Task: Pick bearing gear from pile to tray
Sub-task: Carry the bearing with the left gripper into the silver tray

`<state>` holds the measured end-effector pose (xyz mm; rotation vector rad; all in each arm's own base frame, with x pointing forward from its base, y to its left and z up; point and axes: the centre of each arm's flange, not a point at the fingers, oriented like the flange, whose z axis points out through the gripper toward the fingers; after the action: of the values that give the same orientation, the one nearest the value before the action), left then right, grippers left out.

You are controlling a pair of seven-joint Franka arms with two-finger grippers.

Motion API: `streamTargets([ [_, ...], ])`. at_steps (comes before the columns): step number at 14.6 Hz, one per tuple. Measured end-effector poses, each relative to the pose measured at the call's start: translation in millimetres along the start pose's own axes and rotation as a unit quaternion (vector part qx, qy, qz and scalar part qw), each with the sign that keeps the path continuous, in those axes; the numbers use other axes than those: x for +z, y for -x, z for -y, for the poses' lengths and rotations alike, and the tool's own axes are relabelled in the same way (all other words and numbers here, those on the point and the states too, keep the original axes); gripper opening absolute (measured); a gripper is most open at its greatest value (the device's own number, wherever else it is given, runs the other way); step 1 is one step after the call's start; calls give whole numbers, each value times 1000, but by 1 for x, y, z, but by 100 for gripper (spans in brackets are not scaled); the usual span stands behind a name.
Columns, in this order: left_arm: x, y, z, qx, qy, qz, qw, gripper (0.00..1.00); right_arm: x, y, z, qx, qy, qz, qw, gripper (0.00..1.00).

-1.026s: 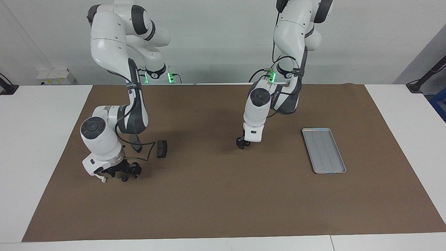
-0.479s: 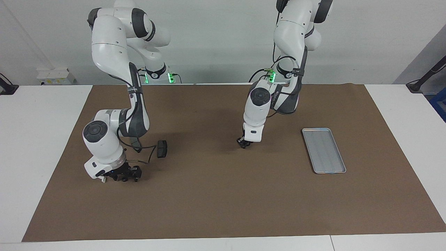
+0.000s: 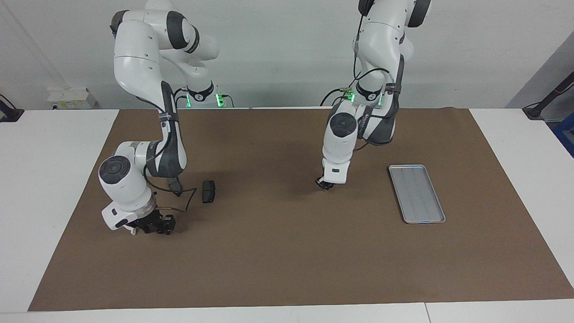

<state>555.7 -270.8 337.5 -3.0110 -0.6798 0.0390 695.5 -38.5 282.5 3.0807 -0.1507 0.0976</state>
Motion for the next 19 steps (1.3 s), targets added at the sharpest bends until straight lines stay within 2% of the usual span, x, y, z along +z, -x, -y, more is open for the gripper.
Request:
streamTargets([
  [3, -40, -63, 91, 91, -5, 9, 996, 34, 0, 0, 0, 1, -1, 0, 1000, 71],
  [4, -44, -79, 118, 118, -4, 12, 993, 34, 0, 0, -1, 1, -1, 0, 1000, 73],
  [5, -43, -95, 144, 145, -3, 14, 989, 34, 0, 0, -1, 2, -1, 0, 1000, 70],
  [8, -32, -138, 219, 213, 3, 25, 977, 34, -3, -2, 2, 3, -5, -1, 1000, 41],
  [9, -29, -146, 239, 226, 7, 27, 974, 34, -3, -2, 2, 3, -6, -1, 1000, 40],
  [10, -24, -151, 251, 234, 10, 27, 972, 34, -4, -2, 3, 3, -6, -2, 1000, 37],
  [11, -17, -151, 256, 241, 11, 24, 970, 34, -5, -2, 4, 3, -8, -2, 1000, 28],
  [12, -6, -146, 255, 246, 12, 24, 969, 34, -5, -2, 4, 3, -8, -1, 1000, 24],
  [15, 26, -126, 245, 261, 11, 35, 965, 34, -5, -2, 4, 3, -8, -1, 1000, 24],
  [17, 33, -122, 244, 263, 11, 38, 964, 34, -6, -2, 4, 3, -8, 4, 1000, 24],
  [19, 33, -122, 245, 262, 12, 38, 964, 34, -14, -1, 7, 1, -6, 34, 999, 24],
])
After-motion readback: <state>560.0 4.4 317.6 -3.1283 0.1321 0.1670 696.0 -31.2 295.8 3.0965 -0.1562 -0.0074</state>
